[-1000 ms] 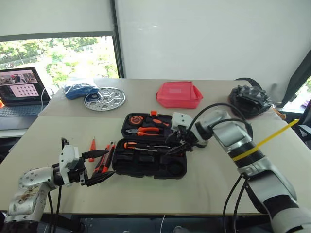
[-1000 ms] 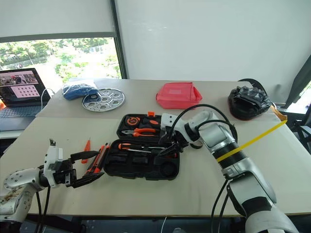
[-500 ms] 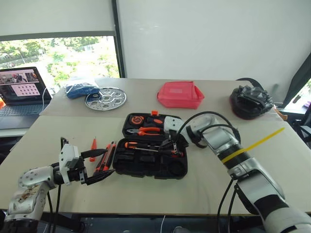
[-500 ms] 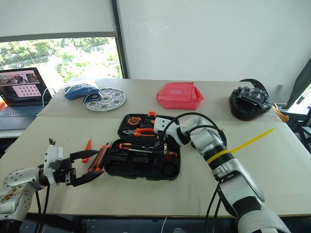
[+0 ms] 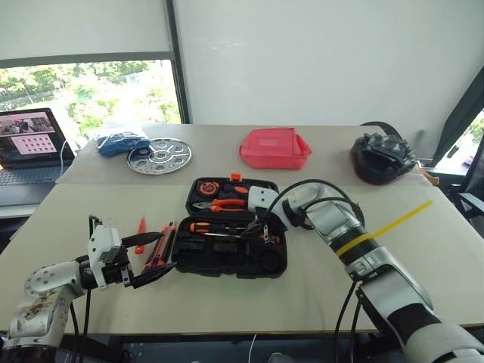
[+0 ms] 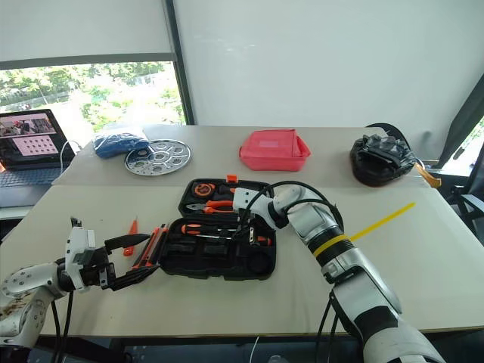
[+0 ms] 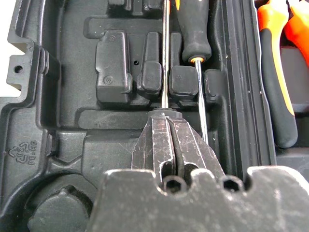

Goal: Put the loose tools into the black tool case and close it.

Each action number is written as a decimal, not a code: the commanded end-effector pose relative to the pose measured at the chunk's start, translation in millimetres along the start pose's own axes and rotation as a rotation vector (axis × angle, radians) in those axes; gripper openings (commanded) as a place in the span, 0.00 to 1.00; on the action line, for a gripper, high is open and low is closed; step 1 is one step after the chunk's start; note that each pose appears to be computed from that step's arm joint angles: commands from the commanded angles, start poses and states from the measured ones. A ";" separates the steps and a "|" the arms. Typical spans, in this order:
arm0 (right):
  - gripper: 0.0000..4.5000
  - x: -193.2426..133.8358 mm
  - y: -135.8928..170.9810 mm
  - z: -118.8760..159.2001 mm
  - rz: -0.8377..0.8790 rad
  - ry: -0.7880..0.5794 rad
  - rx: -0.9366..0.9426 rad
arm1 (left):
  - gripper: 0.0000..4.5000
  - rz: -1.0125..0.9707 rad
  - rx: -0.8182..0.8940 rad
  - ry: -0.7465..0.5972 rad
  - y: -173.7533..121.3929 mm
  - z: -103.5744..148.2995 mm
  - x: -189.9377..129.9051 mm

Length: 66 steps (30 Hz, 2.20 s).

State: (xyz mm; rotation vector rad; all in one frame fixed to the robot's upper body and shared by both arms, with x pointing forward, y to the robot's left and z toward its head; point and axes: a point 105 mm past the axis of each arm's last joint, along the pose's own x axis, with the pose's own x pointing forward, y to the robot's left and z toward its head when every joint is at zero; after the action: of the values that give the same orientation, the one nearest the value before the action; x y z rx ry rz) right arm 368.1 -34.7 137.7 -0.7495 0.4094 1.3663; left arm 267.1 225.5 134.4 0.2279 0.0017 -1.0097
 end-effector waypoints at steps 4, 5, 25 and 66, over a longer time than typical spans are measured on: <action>0.00 -42.7 6.1 28.5 -0.051 -0.354 -0.047 | 1.00 0.067 0.027 0.024 5.0 4.7 -20.0; 0.13 -49.3 9.6 28.0 -0.052 -0.380 -0.058 | 1.00 0.080 0.027 0.028 5.8 4.1 -23.0; 0.99 -147.7 107.4 -78.1 -0.498 -0.717 -0.021 | 1.00 0.742 -0.220 0.196 2.4 -43.7 -176.2; 1.00 -143.4 103.6 -17.0 -0.461 -0.824 -0.136 | 0.23 0.818 -0.597 0.533 77.2 -54.9 -0.7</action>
State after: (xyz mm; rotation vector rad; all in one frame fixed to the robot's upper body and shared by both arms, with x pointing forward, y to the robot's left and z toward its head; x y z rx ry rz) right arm 249.2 -147.1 185.0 -0.2580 -0.4376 1.1502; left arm 341.5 277.0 108.1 -0.0413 0.5975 -0.0708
